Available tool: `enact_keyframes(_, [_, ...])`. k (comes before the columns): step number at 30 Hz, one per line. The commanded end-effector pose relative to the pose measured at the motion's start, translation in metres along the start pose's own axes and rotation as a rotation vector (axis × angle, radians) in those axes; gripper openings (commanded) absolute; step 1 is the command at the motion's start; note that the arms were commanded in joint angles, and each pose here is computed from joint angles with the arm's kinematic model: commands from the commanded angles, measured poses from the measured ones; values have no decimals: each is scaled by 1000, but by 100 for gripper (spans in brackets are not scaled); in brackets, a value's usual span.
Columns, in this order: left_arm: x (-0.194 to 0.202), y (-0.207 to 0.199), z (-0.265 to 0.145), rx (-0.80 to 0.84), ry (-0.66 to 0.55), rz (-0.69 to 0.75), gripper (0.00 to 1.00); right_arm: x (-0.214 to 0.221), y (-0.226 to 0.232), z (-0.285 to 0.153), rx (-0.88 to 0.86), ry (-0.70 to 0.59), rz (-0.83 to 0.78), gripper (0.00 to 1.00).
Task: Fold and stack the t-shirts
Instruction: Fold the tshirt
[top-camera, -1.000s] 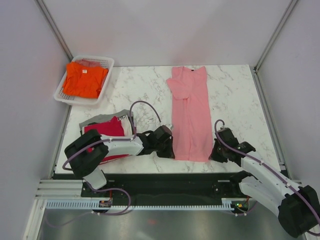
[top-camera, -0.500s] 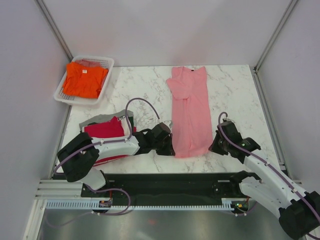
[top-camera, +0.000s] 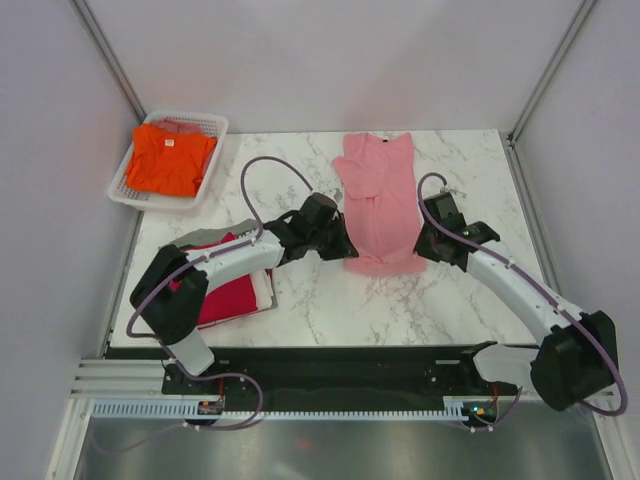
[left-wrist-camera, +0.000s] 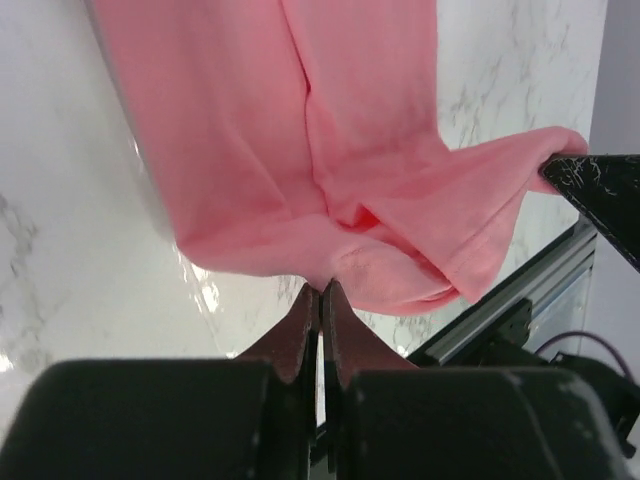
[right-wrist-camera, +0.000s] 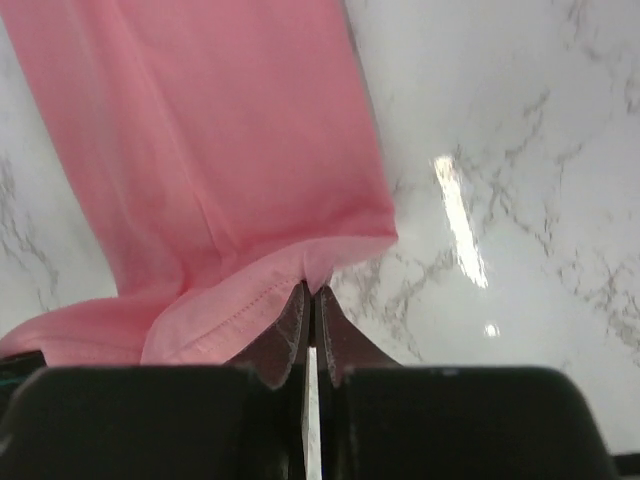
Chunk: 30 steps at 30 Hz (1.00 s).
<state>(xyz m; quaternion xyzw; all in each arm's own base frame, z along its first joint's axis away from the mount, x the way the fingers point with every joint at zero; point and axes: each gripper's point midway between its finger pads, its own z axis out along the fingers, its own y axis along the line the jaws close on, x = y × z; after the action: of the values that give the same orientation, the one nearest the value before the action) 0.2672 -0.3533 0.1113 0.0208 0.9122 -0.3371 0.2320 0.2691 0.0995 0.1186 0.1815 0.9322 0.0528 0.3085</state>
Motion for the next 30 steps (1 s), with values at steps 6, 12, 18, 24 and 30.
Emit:
enact_keyframes(6, [-96, 15, 27, 4, -76, -74, 2, -105, 25, 54, -23, -111, 79, 0])
enact_keyframes(12, [-159, 23, 44, 23, -138, -118, 2, -163, 53, 87, -70, -171, 81, 1])
enact_keyframes(18, [-192, 39, 74, 37, -131, -156, 2, -180, 63, 135, -83, -120, 91, 1])
enact_keyframes(24, [-224, 59, 110, 77, -123, -210, 2, -202, 58, 176, -97, -104, 138, 1])
enact_keyframes(30, [-240, 64, 119, 119, -114, -229, 91, -215, 65, 190, -150, -101, 138, 84])
